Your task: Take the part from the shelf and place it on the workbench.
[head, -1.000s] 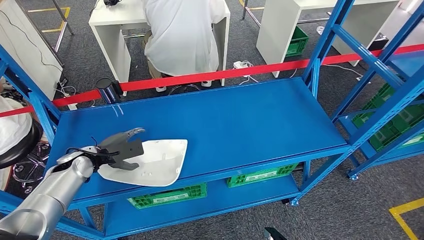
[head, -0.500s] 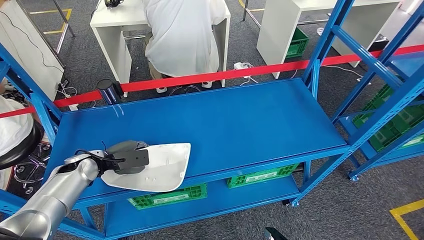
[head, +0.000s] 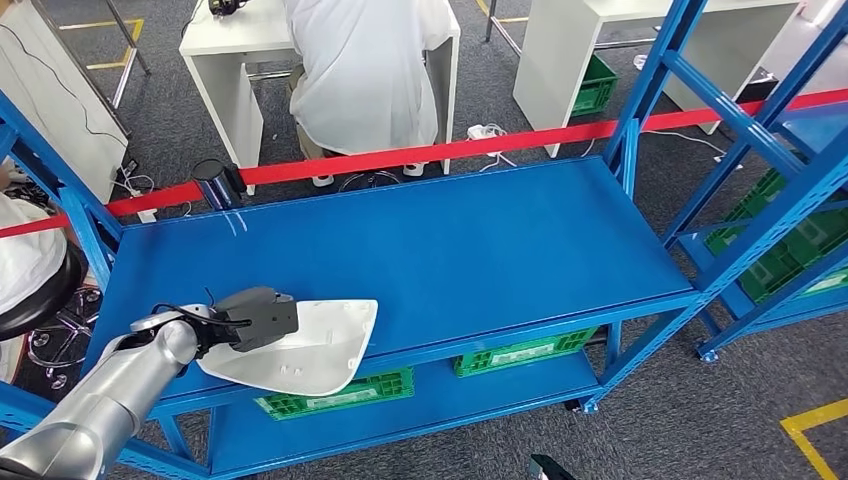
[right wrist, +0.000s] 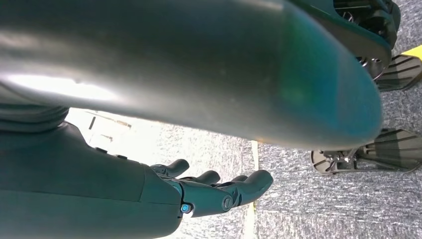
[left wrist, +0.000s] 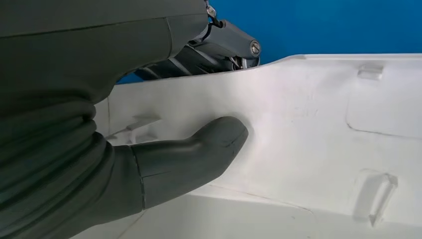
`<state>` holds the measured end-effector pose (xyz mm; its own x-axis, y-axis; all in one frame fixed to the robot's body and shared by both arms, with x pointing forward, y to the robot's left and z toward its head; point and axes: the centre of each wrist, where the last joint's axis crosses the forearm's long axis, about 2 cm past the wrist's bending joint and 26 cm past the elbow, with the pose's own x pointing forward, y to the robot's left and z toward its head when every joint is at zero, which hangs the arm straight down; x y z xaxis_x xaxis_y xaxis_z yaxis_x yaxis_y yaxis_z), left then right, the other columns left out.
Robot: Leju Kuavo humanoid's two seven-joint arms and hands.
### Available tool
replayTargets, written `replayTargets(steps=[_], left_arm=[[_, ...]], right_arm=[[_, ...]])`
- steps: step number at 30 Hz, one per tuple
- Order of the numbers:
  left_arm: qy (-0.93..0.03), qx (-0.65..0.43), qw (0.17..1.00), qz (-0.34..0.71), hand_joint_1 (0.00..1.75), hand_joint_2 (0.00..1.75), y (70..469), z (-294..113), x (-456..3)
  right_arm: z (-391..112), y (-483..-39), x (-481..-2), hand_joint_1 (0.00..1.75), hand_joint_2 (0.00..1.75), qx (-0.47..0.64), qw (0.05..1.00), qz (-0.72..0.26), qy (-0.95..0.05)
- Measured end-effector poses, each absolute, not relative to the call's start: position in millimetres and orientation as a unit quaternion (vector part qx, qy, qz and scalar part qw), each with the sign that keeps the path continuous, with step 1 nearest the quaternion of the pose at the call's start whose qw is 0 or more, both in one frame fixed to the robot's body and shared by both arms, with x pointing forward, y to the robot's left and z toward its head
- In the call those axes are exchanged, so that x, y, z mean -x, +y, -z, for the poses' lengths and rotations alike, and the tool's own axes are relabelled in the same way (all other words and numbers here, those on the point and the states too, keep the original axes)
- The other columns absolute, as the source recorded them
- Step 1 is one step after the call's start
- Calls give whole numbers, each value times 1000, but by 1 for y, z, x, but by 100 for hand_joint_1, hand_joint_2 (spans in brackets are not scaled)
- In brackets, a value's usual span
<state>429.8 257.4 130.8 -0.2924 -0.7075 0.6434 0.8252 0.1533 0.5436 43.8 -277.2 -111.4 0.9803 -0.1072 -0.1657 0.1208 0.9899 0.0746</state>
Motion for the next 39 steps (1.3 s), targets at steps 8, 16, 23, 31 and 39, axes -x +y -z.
replayTargets(steps=[8, 16, 23, 31, 39], left_arm=[[-483, 69, 594, 639, 175, 175, 262, -129, -429], [-512, 72, 583, 627, 175, 175, 262, -125, -427], [-561, 56, 572, 596, 175, 175, 257, -119, -422], [-701, 63, 548, 452, 175, 175, 235, -141, -432], [-816, 127, 464, 319, 175, 175, 220, -210, -448]], right_arm=[[111, -277, -44, 0, 0, -42, 994, 56, 81], [111, -277, -44, 0, 0, -43, 994, 59, 81], [111, -278, -44, 0, 0, -44, 994, 65, 81], [111, -278, -43, 0, 0, -44, 993, 74, 81], [112, -279, -43, 0, 0, -43, 993, 78, 82]])
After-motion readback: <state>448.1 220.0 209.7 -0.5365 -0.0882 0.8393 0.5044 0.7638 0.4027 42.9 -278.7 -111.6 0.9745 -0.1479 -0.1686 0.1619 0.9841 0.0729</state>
